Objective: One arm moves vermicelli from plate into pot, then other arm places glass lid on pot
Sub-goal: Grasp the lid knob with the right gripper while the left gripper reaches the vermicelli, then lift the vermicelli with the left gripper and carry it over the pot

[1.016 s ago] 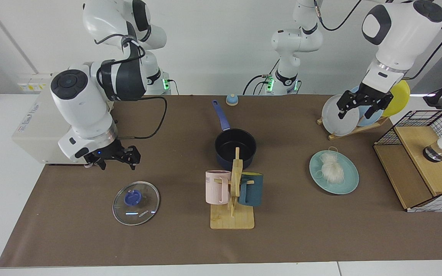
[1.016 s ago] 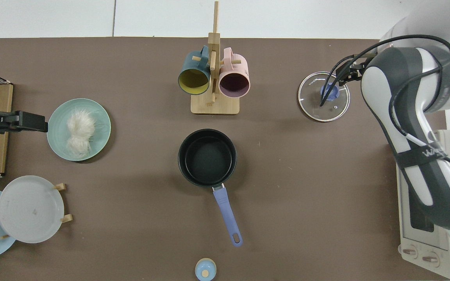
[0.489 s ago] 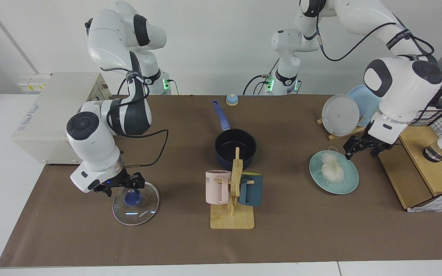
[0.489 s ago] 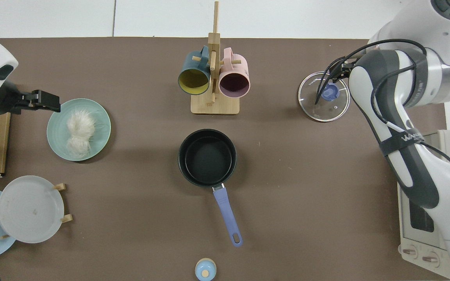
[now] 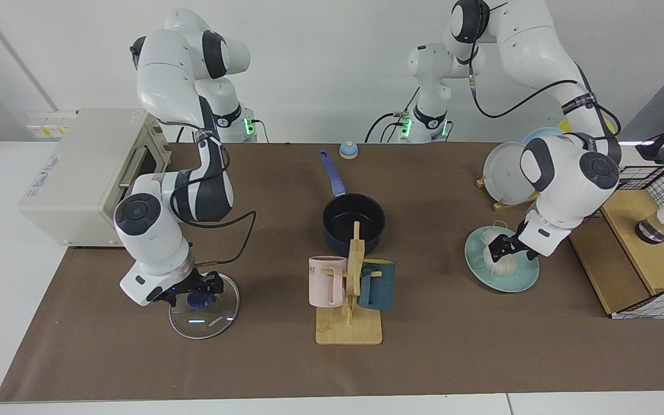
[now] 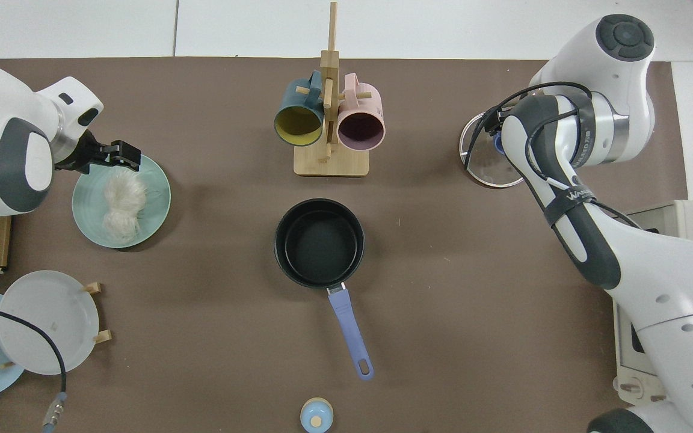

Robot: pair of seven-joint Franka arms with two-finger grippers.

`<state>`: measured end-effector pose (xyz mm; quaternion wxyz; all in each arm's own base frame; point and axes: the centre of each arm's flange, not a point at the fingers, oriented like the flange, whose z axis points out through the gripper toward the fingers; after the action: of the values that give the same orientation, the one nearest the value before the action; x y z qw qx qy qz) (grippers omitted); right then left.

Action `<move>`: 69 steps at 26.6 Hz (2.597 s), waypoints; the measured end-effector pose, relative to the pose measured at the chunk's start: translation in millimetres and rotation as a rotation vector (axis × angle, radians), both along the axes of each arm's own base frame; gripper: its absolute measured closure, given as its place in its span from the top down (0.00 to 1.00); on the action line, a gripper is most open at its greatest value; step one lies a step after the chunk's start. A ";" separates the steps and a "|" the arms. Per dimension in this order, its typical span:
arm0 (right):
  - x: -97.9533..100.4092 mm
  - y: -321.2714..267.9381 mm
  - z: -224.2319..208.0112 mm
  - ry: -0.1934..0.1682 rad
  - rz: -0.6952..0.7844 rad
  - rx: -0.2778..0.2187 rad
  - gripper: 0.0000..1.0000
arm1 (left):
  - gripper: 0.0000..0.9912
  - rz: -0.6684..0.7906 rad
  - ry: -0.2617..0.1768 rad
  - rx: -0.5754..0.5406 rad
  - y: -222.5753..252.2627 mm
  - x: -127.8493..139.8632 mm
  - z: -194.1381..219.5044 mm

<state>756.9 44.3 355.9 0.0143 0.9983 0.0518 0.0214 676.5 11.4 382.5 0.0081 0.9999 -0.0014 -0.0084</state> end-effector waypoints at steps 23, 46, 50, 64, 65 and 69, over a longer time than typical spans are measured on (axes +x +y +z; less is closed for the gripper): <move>-8.6 0.6 -43.2 0.018 0.072 0.002 0.97 | 0.97 0.021 -0.019 0.002 8.1 -15.5 -51.5; -12.2 1.8 -35.3 0.015 0.074 0.006 0.78 | 0.35 0.091 0.033 -0.079 2.1 -6.2 11.3; -12.7 1.5 -35.0 0.015 0.074 0.006 0.66 | 0.35 0.128 0.042 -0.095 -12.6 -9.5 46.5; -13.1 4.6 -28.2 0.007 0.078 0.007 0.66 | 0.35 0.196 0.049 -0.203 -201.2 -61.8 131.9; -13.3 4.9 -25.2 0.005 0.078 0.007 0.66 | 0.35 0.188 0.055 -0.207 -215.3 -66.7 131.9; -16.2 5.9 -9.0 0.006 0.075 0.008 0.66 | 0.35 0.167 0.065 -0.220 -255.7 -81.7 130.5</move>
<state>740.7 50.1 346.9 0.0092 0.9958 0.0893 0.0190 594.8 -244.3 513.0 0.1185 0.9888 0.0810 -0.0397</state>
